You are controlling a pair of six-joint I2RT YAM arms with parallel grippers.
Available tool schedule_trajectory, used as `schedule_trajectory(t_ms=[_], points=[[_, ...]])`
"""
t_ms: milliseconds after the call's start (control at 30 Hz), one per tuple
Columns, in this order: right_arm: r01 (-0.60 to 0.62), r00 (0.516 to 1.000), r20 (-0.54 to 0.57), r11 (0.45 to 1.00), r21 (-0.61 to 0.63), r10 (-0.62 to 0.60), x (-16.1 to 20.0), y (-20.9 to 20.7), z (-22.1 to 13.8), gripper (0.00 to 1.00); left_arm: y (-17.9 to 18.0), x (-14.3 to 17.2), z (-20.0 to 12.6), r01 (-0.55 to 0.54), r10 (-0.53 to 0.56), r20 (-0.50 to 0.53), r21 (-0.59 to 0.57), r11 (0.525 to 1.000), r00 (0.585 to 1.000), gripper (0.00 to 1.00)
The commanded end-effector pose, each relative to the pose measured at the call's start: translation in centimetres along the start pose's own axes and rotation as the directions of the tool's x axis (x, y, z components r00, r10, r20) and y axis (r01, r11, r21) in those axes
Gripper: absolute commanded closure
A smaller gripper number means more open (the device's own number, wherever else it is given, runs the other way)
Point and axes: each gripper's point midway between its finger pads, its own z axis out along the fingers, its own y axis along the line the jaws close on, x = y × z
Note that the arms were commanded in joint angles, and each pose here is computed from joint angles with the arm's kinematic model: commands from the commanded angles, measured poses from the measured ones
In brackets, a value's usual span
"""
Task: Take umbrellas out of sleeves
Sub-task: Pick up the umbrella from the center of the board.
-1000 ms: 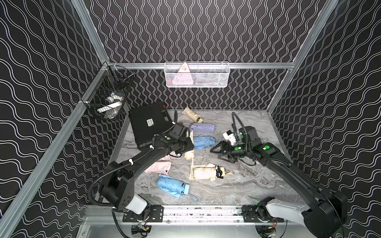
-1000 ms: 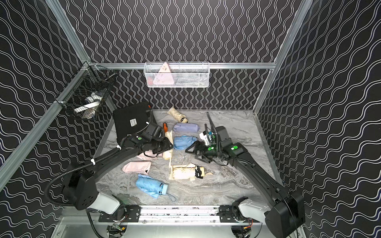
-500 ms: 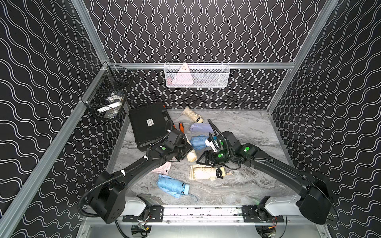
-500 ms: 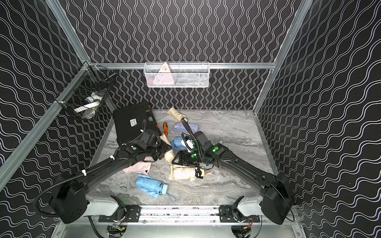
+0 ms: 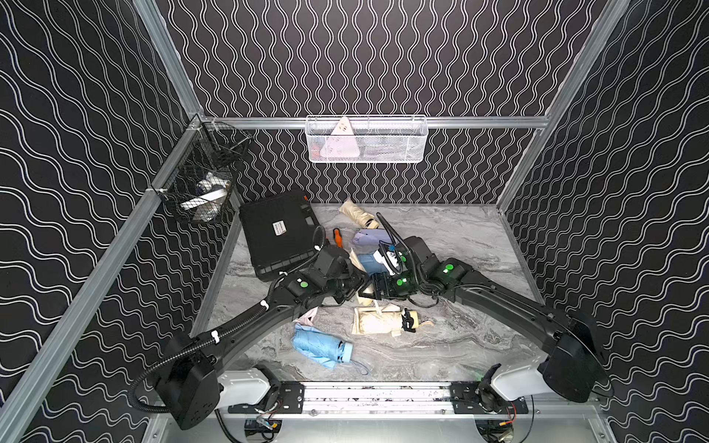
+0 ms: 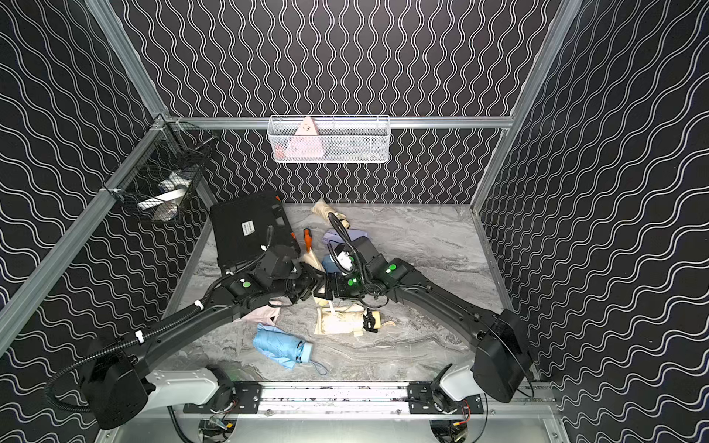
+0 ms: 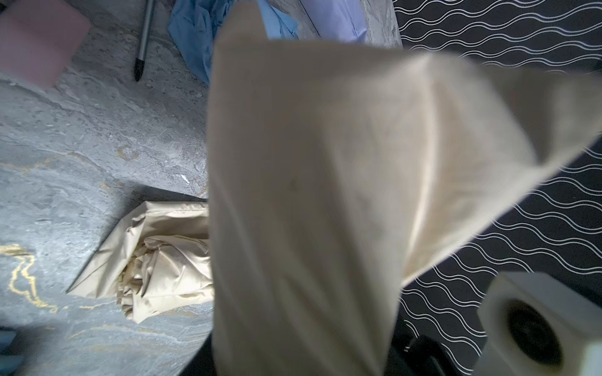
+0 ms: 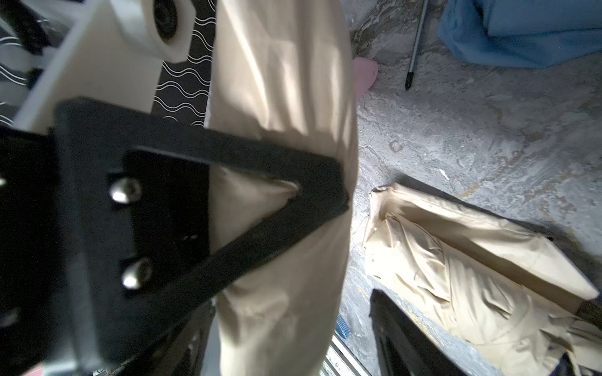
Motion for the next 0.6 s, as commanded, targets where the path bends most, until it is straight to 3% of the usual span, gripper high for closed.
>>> schedule_trajectory(t_ms=[0, 100, 300, 367, 567], points=[[0.018, 1.0, 0.025, 1.0, -0.024, -0.017, -0.8, 0.7, 0.1, 0.28, -2.0, -0.1, -0.2, 0.018, -0.018, 0.009, 0.071, 0.997, 1.0, 0.84], [0.013, 0.999, 0.035, 1.0, -0.023, -0.012, -0.8, 0.6, 0.2, 0.37, -2.2, 0.1, 0.1, 0.031, -0.031, 0.0, 0.082, 0.996, 1.0, 0.84], [0.005, 0.998, 0.058, 1.0, -0.008, -0.005, -1.0, 0.2, 0.0, 0.68, -2.5, 0.3, 0.6, 0.028, -0.026, -0.017, 0.083, 0.996, 1.0, 0.8], [0.005, 0.998, 0.062, 1.0, -0.008, -0.004, -1.0, 0.2, 0.0, 0.72, -2.6, 0.4, 0.7, 0.029, -0.027, -0.024, 0.093, 0.995, 0.999, 0.76], [-0.006, 0.997, 0.072, 1.0, -0.023, 0.008, -1.0, 0.4, -0.4, 0.78, -2.8, 0.7, 1.1, -0.006, 0.011, -0.054, 0.095, 0.995, 0.999, 0.43]])
